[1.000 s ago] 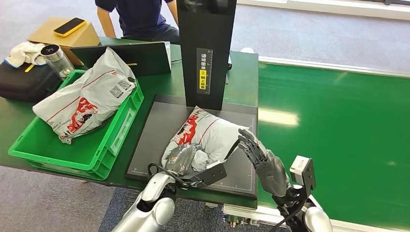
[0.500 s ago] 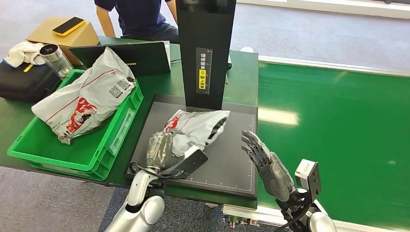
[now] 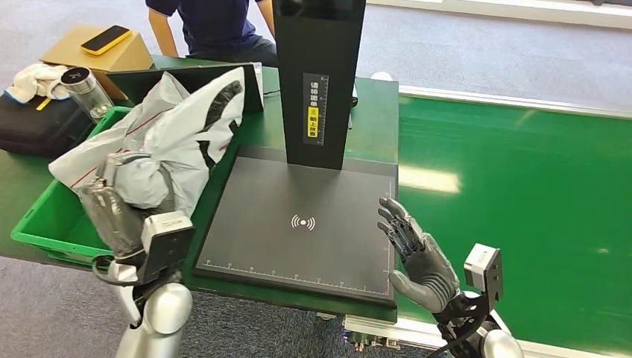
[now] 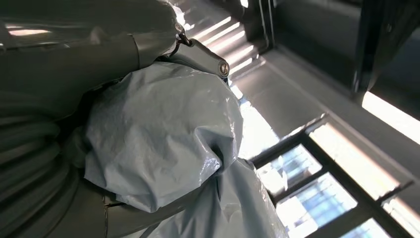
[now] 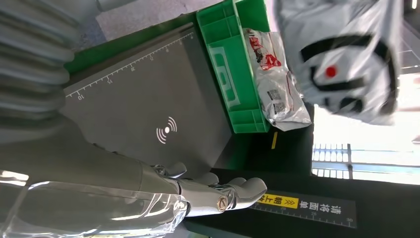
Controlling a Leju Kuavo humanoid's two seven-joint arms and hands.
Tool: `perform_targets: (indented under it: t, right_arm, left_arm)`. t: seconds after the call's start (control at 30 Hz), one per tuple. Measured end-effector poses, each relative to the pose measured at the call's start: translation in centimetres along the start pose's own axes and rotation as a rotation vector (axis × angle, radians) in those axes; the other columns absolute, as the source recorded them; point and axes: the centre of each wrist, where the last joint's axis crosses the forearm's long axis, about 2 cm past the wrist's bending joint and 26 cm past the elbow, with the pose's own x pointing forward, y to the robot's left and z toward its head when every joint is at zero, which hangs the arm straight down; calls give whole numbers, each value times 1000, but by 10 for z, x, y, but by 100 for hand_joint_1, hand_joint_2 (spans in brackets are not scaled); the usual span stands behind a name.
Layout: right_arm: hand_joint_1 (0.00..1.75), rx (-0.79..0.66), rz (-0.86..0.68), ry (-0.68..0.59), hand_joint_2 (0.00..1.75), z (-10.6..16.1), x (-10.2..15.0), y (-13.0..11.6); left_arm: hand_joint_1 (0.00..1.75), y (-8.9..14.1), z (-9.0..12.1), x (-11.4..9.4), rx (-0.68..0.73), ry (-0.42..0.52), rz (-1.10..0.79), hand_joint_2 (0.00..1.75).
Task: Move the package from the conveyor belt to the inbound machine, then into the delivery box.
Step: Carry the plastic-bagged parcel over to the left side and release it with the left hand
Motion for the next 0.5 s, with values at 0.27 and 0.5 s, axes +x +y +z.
perform_targets:
  t: [0.27,0.5]
  right_arm:
    - [0,-2,-1,-4,175,0,0,0]
    - [0,5,2,-12,175,0,0,0]
  left_arm:
    - [175,48,-15,-25,164,10,-186,175]
    - [175,39,-5,-51,32,293,-276,175]
